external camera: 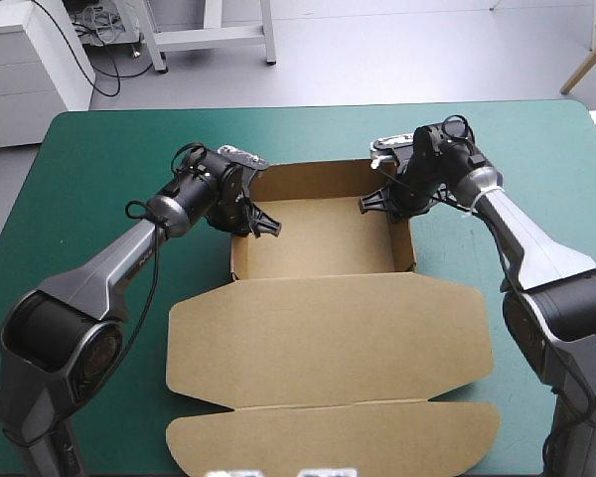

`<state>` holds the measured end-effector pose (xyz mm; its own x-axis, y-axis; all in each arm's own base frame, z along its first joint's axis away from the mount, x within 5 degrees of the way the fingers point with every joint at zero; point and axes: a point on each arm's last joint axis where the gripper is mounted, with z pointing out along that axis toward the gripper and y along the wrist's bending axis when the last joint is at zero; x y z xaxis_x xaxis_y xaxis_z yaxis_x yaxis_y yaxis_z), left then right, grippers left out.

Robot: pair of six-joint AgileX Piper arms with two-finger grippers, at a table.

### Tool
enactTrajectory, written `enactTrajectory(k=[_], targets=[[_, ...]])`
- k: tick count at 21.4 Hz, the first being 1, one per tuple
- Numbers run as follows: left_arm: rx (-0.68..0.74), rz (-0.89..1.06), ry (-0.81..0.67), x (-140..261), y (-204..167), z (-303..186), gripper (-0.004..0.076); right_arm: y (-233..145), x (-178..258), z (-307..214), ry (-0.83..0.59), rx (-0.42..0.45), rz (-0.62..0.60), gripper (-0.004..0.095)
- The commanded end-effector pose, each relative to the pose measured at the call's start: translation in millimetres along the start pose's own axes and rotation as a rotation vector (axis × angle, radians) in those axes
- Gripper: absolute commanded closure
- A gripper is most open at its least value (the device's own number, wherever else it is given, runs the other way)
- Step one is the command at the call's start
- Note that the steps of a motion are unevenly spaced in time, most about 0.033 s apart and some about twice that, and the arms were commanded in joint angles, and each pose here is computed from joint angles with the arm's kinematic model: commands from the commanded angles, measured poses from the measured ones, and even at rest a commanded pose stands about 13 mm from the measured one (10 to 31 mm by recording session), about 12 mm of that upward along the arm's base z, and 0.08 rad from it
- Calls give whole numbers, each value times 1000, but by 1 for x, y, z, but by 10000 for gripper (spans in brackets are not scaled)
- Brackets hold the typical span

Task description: Fold the box

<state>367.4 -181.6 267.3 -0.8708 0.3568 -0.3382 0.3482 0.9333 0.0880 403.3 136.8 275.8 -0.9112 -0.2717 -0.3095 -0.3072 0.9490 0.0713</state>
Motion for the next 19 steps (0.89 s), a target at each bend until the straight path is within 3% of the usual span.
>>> enactTrajectory(k=[1, 2, 3, 5, 10, 19], targets=[[-18, 31, 5, 3, 0, -19, 320, 13, 3, -24, -15, -63, -48, 486], [-19, 31, 13, 4, 1, -19, 283, 14, 3, -24, -11, -70, -40, 398], [-22, 31, 26, 5, 1, -19, 213, 14, 3, -24, -8, -74, -20, 239], [-26, 33, 28, 6, 1, -20, 184, 14, 3, -24, -5, -77, 3, 101], [-50, 36, -46, 6, 8, -45, 184, 16, 3, -34, -36, -94, 16, 81], [-95, 72, -244, 25, 26, -133, 186, 18, 16, -116, -259, -60, -67, 89]])
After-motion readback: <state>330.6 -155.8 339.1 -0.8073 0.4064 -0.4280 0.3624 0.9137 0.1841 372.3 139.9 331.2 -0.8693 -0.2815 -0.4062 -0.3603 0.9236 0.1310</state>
